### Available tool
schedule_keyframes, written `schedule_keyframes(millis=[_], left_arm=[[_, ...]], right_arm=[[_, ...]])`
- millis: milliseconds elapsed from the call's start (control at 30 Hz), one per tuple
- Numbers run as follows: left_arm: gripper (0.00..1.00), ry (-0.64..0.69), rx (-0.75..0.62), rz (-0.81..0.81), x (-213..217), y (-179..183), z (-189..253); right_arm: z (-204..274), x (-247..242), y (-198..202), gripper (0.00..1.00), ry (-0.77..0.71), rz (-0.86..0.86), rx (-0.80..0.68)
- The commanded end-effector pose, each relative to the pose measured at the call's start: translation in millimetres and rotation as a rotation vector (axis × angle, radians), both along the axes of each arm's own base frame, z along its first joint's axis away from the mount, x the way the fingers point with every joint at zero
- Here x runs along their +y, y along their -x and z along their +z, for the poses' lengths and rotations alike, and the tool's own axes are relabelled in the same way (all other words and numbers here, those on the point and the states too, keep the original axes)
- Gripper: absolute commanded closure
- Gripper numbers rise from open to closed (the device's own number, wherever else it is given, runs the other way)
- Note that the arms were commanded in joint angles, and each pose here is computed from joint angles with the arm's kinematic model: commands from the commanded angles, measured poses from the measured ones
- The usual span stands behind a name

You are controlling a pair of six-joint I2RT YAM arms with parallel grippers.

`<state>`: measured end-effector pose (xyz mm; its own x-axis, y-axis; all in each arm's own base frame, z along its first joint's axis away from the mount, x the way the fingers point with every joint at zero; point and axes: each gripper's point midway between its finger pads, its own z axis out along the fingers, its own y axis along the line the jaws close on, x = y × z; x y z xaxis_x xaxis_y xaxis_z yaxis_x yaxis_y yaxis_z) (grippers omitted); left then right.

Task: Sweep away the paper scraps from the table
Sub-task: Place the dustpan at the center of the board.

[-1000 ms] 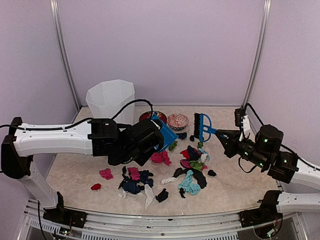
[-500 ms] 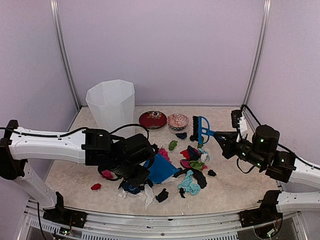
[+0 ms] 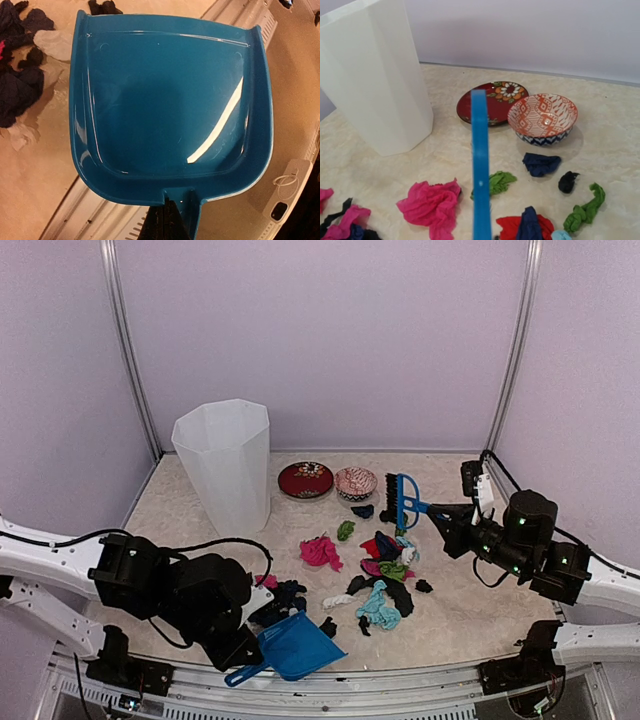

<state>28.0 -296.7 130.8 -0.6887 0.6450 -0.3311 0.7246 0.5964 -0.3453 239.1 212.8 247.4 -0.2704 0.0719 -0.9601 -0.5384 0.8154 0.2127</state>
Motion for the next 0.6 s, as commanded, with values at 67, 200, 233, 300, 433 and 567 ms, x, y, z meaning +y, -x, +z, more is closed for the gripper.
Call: schedule_keyframes(millis=[67,200,233,300,433,567], left_arm=[[1.0,0.032,0.166,0.013,20,44,8],[1.0,0.01,0.176,0.042,31,44,-3],[1.0,0.005,0.169,0.046,31,42,-6],[1.0,-0.007,0.17,0.047,29,39,-14],[1.0,-0.058,0.187,0.057,32,28,-35],[1.0,-0.072,0.206,0.031,29,25,-46]], right_arm=[[-10,-2,0,1.0,0.016,-0.015,0.015],[-12,-1,-1,1.0,0.018,-0.014,0.019],[-13,-1,-1,1.0,0.02,-0.014,0.02],[-13,1,-1,1.0,0.02,-0.01,0.021],[-10,3,-2,1.0,0.023,-0.004,0.02],[-9,2,-2,1.0,0.023,-0.007,0.017]])
